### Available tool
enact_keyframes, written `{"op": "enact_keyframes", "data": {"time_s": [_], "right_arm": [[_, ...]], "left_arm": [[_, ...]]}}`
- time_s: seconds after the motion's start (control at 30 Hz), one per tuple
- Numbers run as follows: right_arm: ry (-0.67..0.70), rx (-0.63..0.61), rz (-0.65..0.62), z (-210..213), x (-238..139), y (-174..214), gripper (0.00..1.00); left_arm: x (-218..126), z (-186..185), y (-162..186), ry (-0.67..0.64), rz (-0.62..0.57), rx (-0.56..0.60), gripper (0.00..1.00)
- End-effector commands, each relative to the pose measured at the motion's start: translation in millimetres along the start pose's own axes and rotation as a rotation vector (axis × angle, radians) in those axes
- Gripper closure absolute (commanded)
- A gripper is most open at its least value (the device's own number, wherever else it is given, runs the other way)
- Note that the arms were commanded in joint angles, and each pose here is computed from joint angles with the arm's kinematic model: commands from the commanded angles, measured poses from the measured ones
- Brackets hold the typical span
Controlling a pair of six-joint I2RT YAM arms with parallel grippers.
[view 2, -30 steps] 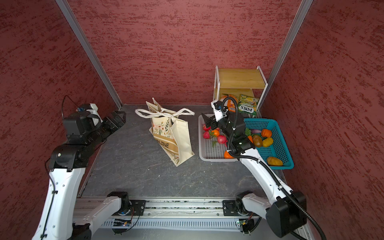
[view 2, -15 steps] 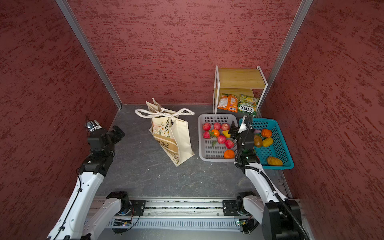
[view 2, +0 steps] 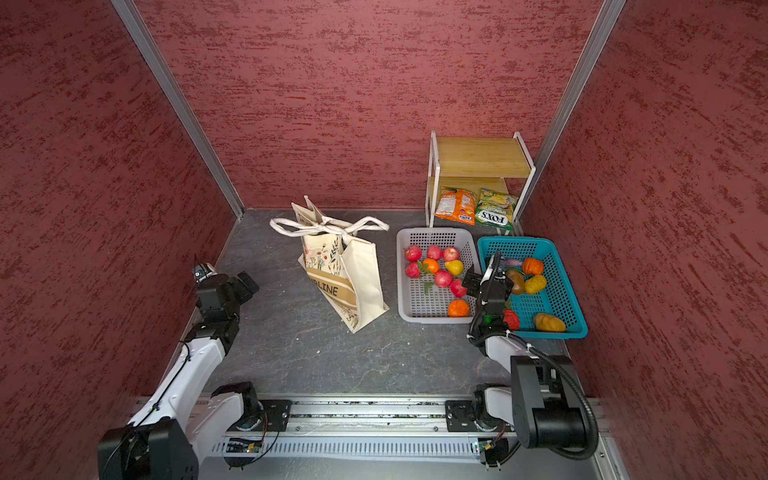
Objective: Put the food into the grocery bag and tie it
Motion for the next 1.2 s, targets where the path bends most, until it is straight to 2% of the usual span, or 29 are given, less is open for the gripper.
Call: {"op": "enact_keyframes", "data": {"time_s": [0.0, 0.23, 0.27, 0.63, 0.83, 0.9, 1.0, 1.03, 1.17], "right_arm": [[0.035, 0.029, -0.130, -5, 0, -11, 0.06], [-0.039, -0.020, -0.149, 5, 13, 10, 0.05], [-0.046, -0.020, -0.118, 6, 15, 12, 0.04], [-0.077, -0.024, -0.105, 7, 20, 10, 0.01], [-0.077, -0.023, -0.105, 7, 20, 10, 0.01], [-0.077, -0.022, -0.105, 7, 21, 10, 0.01], [-0.075, -0.024, -0.106, 7, 20, 10, 0.01], [-0.075, -0.024, -0.108, 7, 21, 10, 0.01], [-0.075, -0.026, -0.107, 7, 20, 10, 0.01]], "left_arm": [[2, -7, -5, 0.075, -0.061, 0.006, 0.00], [15, -10, 2, 0.154, -0.107, 0.084, 0.00], [17, -11, 3, 0.169, -0.111, 0.094, 0.00], [42, -39, 25, 0.302, -0.093, 0.113, 0.00], [62, -60, 43, 0.327, -0.053, 0.237, 0.00], [63, -73, 53, 0.400, -0.057, 0.313, 0.01], [60, -71, 60, 0.452, -0.040, 0.320, 0.01], [59, -72, 64, 0.500, -0.072, 0.335, 0.00], [59, -72, 66, 0.497, -0.034, 0.343, 0.01]]}}
Point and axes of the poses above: each gripper's point midway between its finger pads, its own x axis out along the fingers, its own z axis along the line the jaws close on, y = z × x, the point moved 8 cm from there along -x, back along the fingers, and after that the axes turned 11 degrees about -x, right-handed, at the moved point
